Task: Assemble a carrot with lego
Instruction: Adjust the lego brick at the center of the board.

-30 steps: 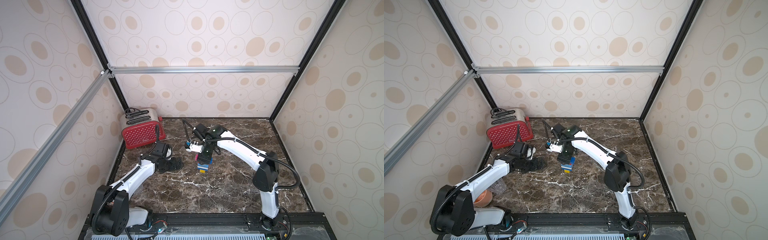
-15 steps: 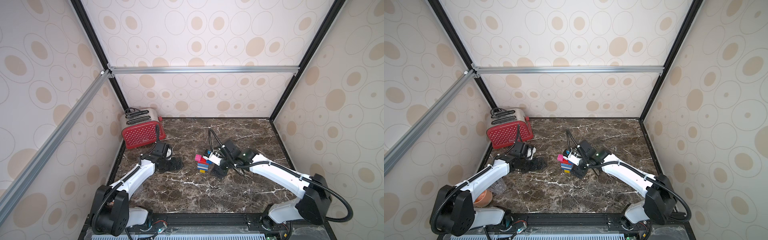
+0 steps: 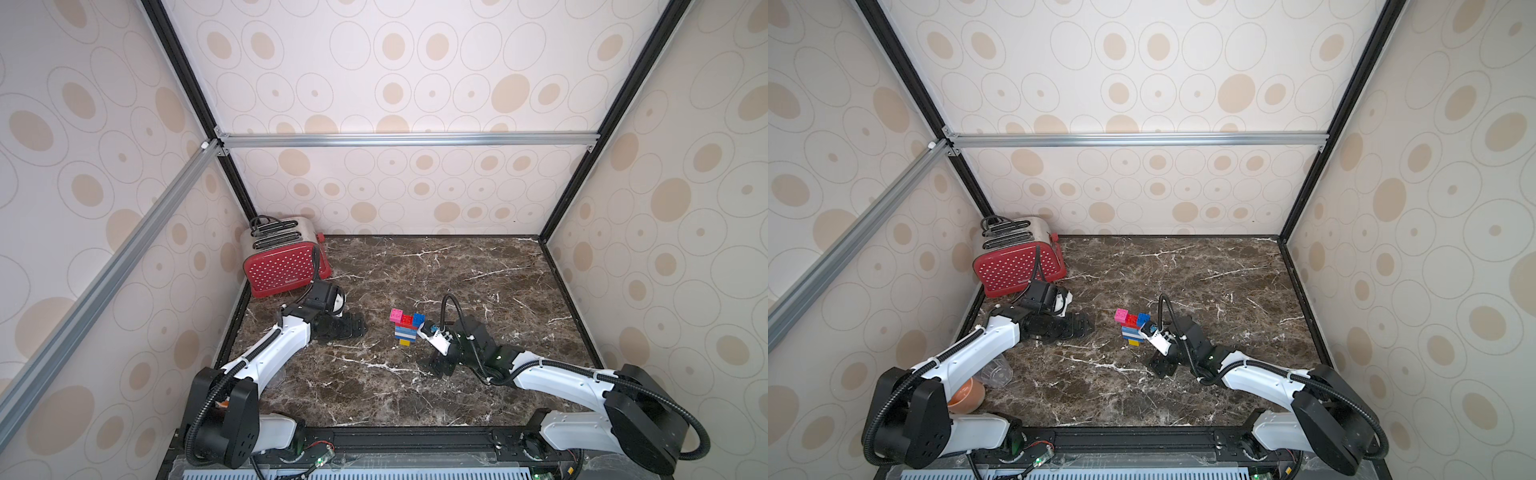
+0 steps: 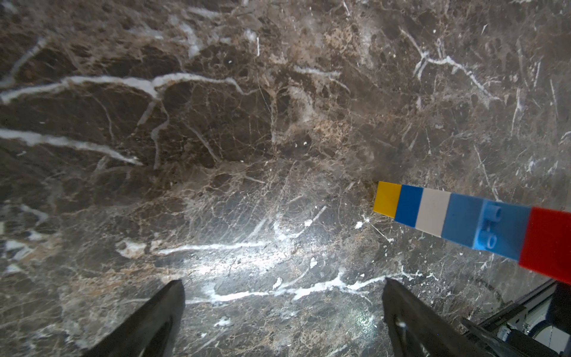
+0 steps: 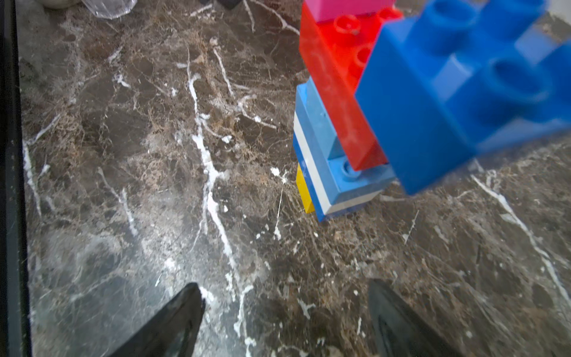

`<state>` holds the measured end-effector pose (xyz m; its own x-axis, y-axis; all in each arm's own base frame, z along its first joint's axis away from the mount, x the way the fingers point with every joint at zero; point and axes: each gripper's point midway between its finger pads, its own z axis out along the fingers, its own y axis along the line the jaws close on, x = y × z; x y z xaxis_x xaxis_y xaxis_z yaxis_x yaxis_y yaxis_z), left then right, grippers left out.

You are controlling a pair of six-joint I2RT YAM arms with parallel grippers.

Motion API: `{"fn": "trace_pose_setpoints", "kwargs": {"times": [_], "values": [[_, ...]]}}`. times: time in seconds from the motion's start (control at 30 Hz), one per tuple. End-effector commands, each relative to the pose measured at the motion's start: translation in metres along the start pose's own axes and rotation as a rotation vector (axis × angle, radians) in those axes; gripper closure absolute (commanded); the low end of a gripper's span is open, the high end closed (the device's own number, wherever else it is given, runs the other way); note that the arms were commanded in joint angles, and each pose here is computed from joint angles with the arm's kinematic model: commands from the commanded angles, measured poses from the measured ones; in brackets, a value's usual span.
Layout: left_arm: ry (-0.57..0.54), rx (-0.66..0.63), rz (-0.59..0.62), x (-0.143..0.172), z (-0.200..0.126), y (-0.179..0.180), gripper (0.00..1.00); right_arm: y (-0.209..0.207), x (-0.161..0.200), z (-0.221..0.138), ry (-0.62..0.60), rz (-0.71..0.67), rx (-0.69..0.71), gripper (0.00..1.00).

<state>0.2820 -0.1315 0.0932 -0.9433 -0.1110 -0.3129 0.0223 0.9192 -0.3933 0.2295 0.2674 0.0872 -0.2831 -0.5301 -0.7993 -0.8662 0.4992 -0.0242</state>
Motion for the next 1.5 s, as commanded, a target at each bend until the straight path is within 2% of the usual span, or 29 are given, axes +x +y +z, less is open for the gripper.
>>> {"fn": "trace_pose_setpoints", "kwargs": {"times": [0.0, 0.6, 0.97, 1.47], "values": [[-0.031, -0.009, 0.009, -0.012, -0.008, -0.001, 0.01, -0.006, -0.036, 0.003, -0.195, -0.036, 0.019, 0.14], [-0.058, -0.029, 0.002, -0.015, -0.010, 0.002, 0.01, -0.024, -0.044, 0.028, -0.340, -0.037, 0.017, 0.17], [-0.050, -0.040, -0.001, -0.014, -0.006, 0.005, 0.01, -0.030, -0.047, 0.039, -0.410, -0.013, -0.009, 0.23], [-0.061, -0.050, 0.001, -0.015, -0.008, 0.006, 0.01, -0.032, -0.048, 0.046, -0.422, -0.002, -0.048, 0.48]]}}
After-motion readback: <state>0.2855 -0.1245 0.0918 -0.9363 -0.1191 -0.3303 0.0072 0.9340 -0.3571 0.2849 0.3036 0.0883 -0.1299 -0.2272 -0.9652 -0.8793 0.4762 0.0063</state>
